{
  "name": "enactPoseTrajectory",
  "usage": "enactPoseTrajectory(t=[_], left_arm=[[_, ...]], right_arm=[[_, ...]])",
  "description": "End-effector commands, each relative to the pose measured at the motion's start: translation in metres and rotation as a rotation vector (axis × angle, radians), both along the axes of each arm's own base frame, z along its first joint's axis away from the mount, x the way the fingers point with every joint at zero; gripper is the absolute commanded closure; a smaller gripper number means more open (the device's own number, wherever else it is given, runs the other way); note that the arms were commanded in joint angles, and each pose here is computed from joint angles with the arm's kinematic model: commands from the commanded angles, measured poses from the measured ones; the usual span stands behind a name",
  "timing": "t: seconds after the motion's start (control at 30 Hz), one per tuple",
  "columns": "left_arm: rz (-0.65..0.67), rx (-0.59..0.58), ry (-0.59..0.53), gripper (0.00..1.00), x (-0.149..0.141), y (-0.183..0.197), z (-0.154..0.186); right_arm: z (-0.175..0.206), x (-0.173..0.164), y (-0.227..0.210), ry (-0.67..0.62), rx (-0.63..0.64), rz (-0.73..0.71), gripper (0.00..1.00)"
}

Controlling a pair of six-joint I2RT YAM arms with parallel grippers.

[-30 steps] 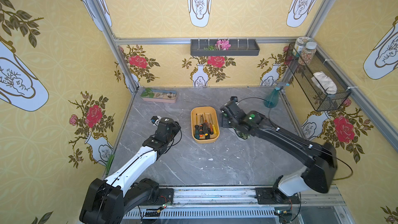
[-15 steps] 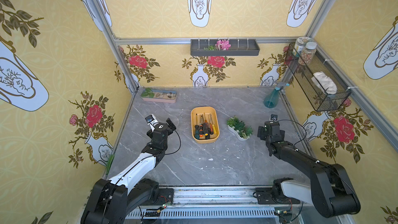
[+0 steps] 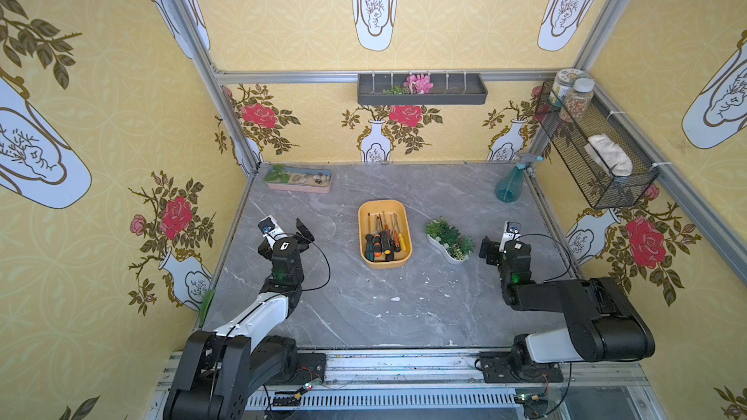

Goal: Put the screwdriver on the desktop into the storage box
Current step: Reset both arms

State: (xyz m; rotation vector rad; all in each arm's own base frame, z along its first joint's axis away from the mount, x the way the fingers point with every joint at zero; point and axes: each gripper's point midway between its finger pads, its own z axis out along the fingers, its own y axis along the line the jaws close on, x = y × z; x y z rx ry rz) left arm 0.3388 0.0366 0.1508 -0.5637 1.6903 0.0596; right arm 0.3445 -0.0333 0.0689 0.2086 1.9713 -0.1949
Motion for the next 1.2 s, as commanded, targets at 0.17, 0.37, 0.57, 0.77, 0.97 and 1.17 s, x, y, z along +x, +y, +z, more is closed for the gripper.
enactPoseTrajectory(t=[0.17,0.37,0.57,0.77,0.97,1.17], left_arm=[[-0.112,0.078,-0.033,0.0,-0.002,-0.012,0.028],[-0.085,0.102,-0.075,0.0,-0.02,0.011,0.007],[-0.167,0.133,-0.094,0.0,-0.016,-0.002,-0.022],[-0.131,0.107,-0.05,0.0,-0.014,0.004,-0.027],[-0.135,0.106,-0.042,0.0,-0.012,0.004,-0.029],[-0.145,0.104,-0.048,0.0,-0.012,0.003,-0.029]], right_arm=[[0.011,0.007,0.003,-0.057,0.018,0.011,0.03],[0.01,0.006,0.002,-0.051,0.018,0.008,0.03],[0.01,0.006,0.002,-0.051,0.019,0.009,0.03],[0.01,0.006,0.002,-0.052,0.019,0.008,0.03],[0.01,0.006,0.002,-0.052,0.019,0.008,0.03],[0.011,0.006,0.001,-0.054,0.019,0.006,0.03]])
